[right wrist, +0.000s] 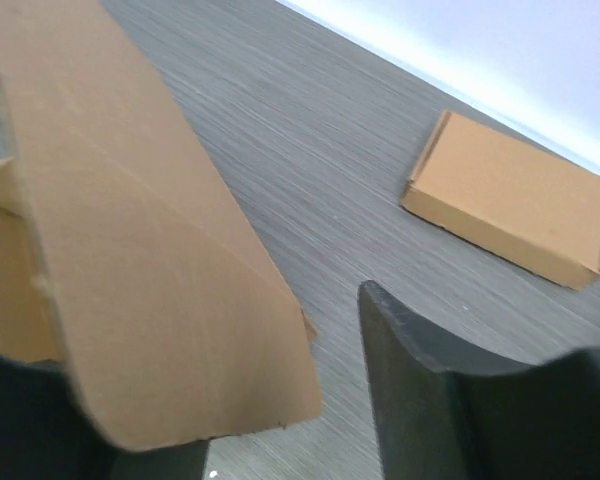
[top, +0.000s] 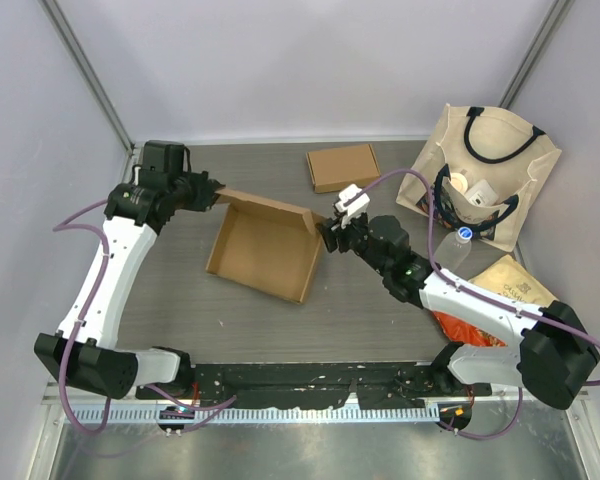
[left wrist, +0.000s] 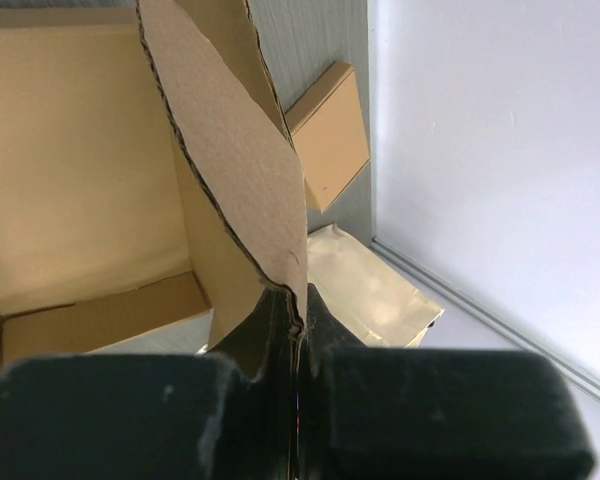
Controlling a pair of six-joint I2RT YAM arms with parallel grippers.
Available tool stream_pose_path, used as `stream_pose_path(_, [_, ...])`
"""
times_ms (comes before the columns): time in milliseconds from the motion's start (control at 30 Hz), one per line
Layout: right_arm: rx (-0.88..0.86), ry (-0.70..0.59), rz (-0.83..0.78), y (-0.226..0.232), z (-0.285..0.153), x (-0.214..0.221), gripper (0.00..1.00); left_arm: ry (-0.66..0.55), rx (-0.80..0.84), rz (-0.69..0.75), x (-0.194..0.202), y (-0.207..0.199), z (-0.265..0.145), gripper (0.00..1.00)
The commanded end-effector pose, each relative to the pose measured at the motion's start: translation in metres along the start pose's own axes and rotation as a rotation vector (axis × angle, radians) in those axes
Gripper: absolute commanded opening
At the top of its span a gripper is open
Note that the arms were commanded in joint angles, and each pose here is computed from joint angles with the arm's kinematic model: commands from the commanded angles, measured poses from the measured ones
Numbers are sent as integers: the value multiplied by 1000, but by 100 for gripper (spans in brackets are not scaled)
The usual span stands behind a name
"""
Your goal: Fold the paper box
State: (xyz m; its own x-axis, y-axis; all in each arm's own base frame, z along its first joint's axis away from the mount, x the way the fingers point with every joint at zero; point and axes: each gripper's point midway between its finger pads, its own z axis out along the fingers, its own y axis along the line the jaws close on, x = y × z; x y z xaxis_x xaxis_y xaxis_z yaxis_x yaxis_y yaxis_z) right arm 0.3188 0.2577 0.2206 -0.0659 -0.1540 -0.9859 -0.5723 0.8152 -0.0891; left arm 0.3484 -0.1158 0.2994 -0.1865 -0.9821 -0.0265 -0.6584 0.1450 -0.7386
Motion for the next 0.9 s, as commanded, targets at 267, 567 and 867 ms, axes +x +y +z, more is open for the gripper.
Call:
stream_pose_path(267, [-151,-108,178,-3,0,-14,7,-127,267,369,-21,-34,-14,88])
stream_pose_path(567, [-399,88,163,-18,1,6,1,-416,629,1071,-33,18,-35,100])
stream_pose_path(867, [-499,179,272,-51,11,21,1,25,656,999,-22,7,66,100])
